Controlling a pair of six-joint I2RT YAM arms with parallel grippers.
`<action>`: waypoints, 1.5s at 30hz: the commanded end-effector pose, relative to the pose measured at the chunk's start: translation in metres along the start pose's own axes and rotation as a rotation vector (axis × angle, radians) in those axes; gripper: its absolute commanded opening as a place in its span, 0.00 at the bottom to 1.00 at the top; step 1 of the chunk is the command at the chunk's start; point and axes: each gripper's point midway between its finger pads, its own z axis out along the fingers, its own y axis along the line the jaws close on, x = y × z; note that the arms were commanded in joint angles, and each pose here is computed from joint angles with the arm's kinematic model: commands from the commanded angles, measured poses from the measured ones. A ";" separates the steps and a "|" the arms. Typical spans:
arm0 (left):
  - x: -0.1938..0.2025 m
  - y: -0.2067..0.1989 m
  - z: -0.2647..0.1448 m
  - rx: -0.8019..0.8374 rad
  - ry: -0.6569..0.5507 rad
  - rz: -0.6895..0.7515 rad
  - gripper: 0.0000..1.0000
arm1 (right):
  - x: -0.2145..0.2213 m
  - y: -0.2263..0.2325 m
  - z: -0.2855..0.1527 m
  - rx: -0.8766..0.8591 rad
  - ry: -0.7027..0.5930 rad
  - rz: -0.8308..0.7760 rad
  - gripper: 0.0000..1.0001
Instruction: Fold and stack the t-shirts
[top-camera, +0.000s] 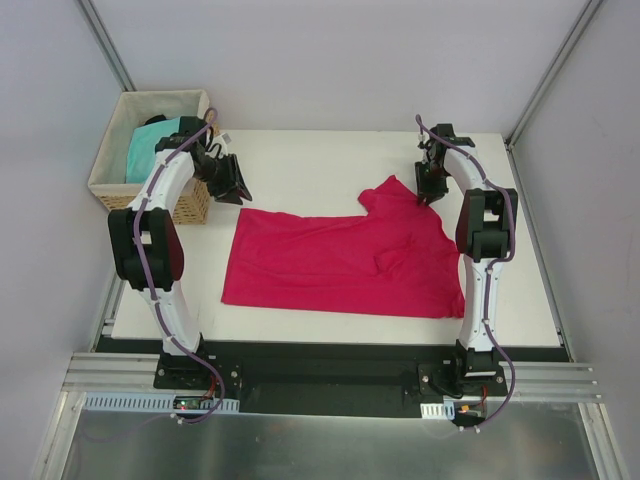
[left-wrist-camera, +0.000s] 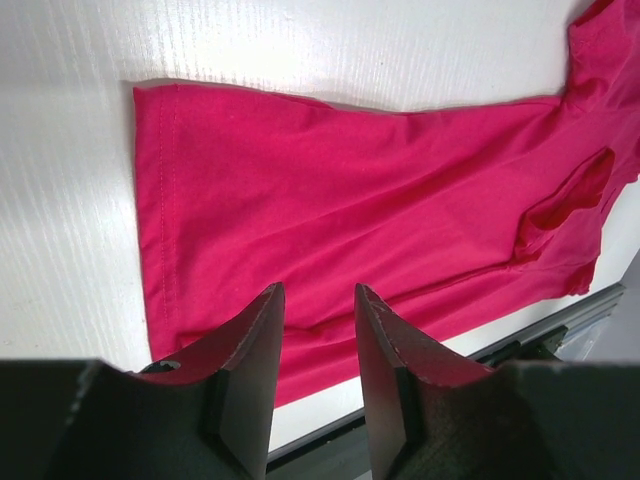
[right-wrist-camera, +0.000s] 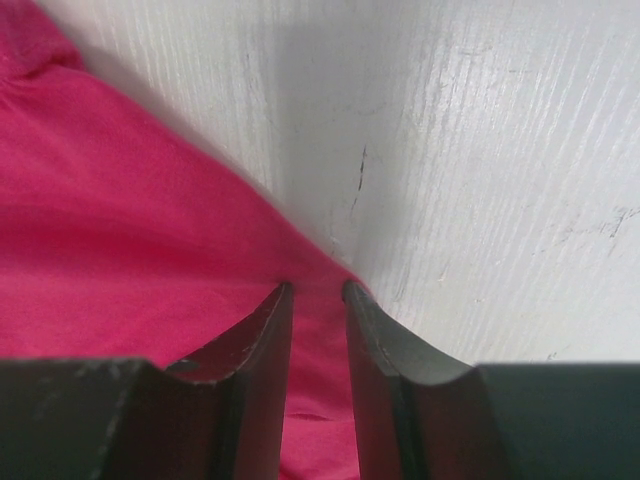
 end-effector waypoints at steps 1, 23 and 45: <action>-0.005 -0.007 -0.007 0.028 -0.008 0.013 0.33 | -0.028 0.002 -0.037 -0.022 -0.119 -0.018 0.31; -0.011 -0.010 -0.005 0.046 -0.011 0.005 0.32 | -0.029 0.004 -0.030 -0.043 -0.121 -0.033 0.32; -0.006 -0.010 -0.011 0.031 -0.009 0.008 0.32 | 0.003 0.016 0.007 -0.098 -0.005 -0.048 0.32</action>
